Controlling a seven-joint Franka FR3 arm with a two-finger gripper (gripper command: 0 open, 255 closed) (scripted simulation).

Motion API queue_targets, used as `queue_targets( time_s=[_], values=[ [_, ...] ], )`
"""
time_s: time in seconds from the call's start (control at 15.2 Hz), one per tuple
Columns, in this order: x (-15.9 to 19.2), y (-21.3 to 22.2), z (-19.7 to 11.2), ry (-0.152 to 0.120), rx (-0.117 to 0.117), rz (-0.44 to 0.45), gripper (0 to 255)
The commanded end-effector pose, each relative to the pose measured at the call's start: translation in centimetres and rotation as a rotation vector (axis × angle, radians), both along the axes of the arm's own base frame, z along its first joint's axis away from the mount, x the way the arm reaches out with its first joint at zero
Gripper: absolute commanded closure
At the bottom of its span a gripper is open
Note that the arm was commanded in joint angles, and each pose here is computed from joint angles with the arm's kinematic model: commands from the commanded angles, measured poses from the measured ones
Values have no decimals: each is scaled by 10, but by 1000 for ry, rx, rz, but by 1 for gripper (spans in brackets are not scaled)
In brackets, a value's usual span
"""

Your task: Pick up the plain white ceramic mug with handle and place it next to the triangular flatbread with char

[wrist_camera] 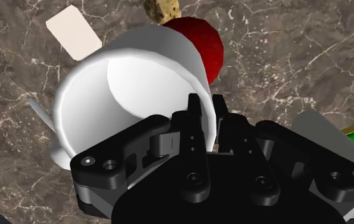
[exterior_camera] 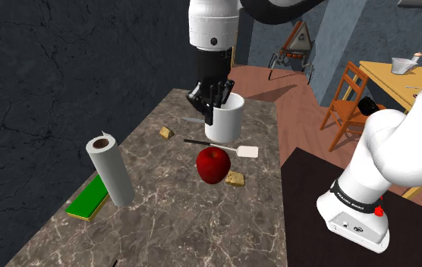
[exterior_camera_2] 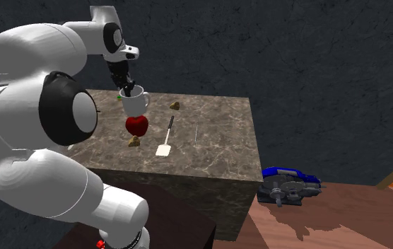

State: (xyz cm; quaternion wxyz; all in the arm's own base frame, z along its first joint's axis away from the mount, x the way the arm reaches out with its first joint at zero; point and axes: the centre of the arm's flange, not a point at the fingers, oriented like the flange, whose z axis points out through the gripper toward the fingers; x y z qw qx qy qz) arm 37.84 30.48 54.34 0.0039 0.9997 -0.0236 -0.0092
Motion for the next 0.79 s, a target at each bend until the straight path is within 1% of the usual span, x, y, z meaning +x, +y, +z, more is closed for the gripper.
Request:
queue_targets(
  time_s=[0.0,0.59,0.73],
  values=[
    [-15,20,1,0,0,-1,255],
    [-90,112,2,0,0,-1,255],
    [-90,112,-9,0,0,-1,255]
  ],
)
